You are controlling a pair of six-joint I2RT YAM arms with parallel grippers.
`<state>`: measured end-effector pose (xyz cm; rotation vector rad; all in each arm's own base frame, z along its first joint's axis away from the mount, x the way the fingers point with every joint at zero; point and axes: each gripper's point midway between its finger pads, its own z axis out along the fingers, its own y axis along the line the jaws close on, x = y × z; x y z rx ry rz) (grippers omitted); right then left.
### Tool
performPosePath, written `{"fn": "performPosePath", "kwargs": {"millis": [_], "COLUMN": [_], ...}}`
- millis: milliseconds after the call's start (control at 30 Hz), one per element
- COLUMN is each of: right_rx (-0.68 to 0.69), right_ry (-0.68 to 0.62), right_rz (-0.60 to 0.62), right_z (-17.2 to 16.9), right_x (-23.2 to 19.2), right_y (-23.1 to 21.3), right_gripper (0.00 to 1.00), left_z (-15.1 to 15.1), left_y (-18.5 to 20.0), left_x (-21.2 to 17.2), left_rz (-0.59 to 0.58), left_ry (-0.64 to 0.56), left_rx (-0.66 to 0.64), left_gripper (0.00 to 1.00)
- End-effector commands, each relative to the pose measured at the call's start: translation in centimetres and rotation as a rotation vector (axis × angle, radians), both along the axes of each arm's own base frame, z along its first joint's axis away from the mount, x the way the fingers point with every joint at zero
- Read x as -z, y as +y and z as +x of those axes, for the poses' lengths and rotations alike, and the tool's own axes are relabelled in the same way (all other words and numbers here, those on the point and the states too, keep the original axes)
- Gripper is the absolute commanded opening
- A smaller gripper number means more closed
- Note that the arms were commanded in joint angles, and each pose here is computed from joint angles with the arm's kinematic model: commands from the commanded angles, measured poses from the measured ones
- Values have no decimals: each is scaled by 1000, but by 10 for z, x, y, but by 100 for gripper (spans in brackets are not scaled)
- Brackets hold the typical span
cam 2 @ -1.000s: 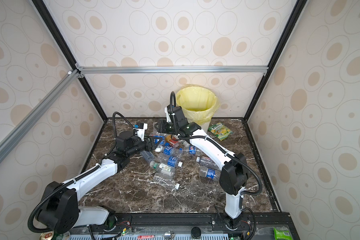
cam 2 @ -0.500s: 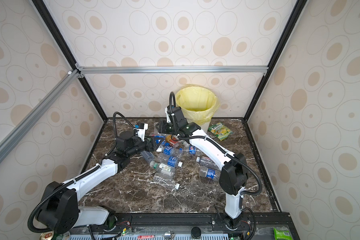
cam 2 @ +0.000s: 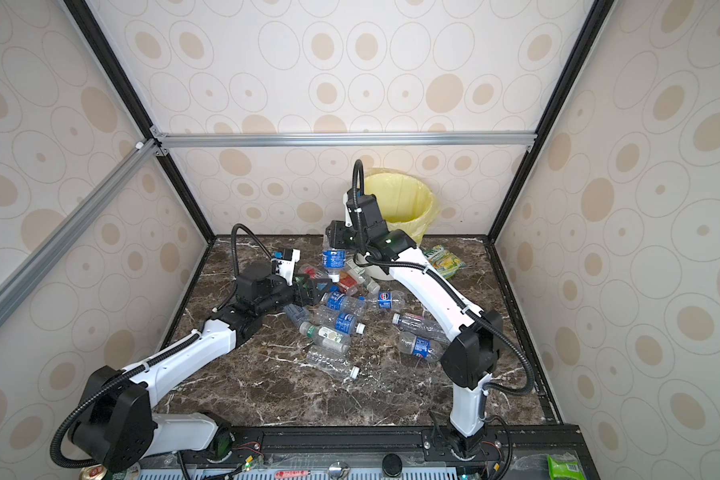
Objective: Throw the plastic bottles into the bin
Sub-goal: 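Raise the blue-labelled bottle over the bin with the right gripper and release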
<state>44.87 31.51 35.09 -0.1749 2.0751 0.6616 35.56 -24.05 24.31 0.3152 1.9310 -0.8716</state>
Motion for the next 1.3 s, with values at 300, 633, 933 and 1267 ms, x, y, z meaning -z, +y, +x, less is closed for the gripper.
{"fn": "performPosePath", "kwargs": {"millis": [300,633,933,1267], "right_rx": [195,383,426,447], "right_ry": [-359,-694,-622,-366], "right_rz": [-32,3,-52,-134], "right_z": [-19,-63,8,88], "right_x": [-152,-254,-214,-134], "right_y": [-101,-167,-161,-150], "right_gripper": [32,32,33,87], "left_z": [-2,-2,-2,-9], "left_y": [-60,-100,-102,-89], "left_x": [-115,-162,-160,-147], "left_rz": [74,68,80,124], "left_ry": [-273,-363,-363,-346], "left_rx": [45,85,78,57], "left_gripper": [99,99,99,99]}}
